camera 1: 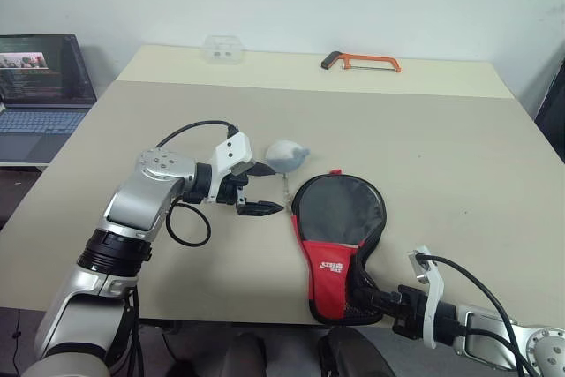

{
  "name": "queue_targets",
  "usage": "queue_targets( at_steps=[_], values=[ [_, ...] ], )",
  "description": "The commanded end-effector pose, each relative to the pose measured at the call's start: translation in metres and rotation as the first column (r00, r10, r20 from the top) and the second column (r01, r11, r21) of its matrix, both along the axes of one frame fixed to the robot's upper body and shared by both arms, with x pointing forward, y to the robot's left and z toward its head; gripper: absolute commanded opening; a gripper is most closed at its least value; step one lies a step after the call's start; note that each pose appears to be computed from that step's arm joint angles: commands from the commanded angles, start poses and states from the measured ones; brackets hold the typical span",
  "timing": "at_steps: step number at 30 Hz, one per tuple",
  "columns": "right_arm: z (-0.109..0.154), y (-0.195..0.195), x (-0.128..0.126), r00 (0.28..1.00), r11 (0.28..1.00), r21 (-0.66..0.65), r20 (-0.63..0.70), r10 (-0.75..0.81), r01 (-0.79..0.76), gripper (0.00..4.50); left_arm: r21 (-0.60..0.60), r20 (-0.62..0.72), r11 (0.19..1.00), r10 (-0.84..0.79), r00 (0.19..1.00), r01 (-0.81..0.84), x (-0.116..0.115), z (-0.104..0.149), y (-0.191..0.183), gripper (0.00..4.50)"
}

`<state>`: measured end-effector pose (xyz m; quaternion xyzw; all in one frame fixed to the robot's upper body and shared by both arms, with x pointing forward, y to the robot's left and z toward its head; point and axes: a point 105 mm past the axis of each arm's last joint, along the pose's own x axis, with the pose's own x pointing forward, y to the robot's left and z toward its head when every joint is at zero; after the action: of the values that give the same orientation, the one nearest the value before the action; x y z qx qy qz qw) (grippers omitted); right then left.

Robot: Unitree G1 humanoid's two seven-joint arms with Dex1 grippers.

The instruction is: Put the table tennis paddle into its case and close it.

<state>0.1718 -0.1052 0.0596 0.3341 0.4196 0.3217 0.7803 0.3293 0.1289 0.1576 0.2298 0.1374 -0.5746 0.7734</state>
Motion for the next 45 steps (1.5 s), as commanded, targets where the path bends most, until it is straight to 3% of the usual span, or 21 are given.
queue_targets(
  at_steps=[1, 10, 11, 19, 23, 27, 34, 38, 42, 45],
  values=[
    [-0.003, 0.014, -0.019, 0.995, 0.996, 0.043, -0.061, 0.076, -0.074, 0.01, 0.007, 0.041, 1.000, -0.030, 0.999, 0.030, 0.000, 0.010, -0.006, 4.50],
    [0.001, 0.005, -0.008, 0.994, 0.994, -0.034, 0.035, 0.100, -0.099, 0.01, 0.006, 0.040, 1.000, -0.027, 0.999, 0.027, 0.001, 0.009, -0.006, 4.50],
    [0.001, 0.003, -0.007, 0.995, 0.995, -0.036, 0.036, 0.093, -0.092, 0.59, 0.005, 0.041, 1.000, -0.027, 0.999, 0.027, 0.001, 0.009, -0.006, 4.50],
    [0.009, -0.005, 0.002, 0.991, 0.995, -0.039, 0.095, 0.093, -0.089, 3.16, 0.007, 0.047, 1.000, -0.024, 0.999, 0.024, 0.004, 0.009, -0.008, 4.50],
    [0.015, -0.026, 0.008, 0.974, 0.982, -0.148, 0.174, 0.145, -0.120, 4.45, 0.003, 0.049, 1.000, -0.020, 0.999, 0.019, 0.006, 0.010, -0.008, 4.50],
    [0.025, -0.061, 0.015, 0.936, 0.929, -0.335, 0.251, 0.247, -0.156, 4.45, -0.003, 0.053, 1.000, -0.005, 0.999, 0.005, 0.008, 0.011, -0.006, 4.50],
    [0.066, -0.113, 0.046, 0.852, 0.810, -0.586, 0.409, 0.327, -0.030, 4.45, -0.075, 0.134, 0.990, 0.129, 0.983, -0.119, 0.031, 0.027, 0.003, 4.50],
    [0.119, -0.081, 0.096, 0.638, 0.822, -0.547, 0.693, 0.336, 0.161, 4.45, -0.151, 0.211, 0.964, 0.246, 0.946, -0.217, 0.058, 0.049, 0.001, 4.50],
    [0.132, -0.020, 0.121, 0.477, 0.878, -0.440, 0.822, 0.310, 0.188, 4.45, -0.167, 0.273, 0.948, 0.308, 0.911, -0.270, 0.082, 0.059, -0.005, 4.50],
    [0.119, 0.013, 0.137, 0.461, 0.884, -0.415, 0.841, 0.282, 0.216, 4.45, -0.161, 0.298, 0.951, 0.301, 0.906, -0.263, 0.092, 0.061, -0.016, 4.50]
  ],
)
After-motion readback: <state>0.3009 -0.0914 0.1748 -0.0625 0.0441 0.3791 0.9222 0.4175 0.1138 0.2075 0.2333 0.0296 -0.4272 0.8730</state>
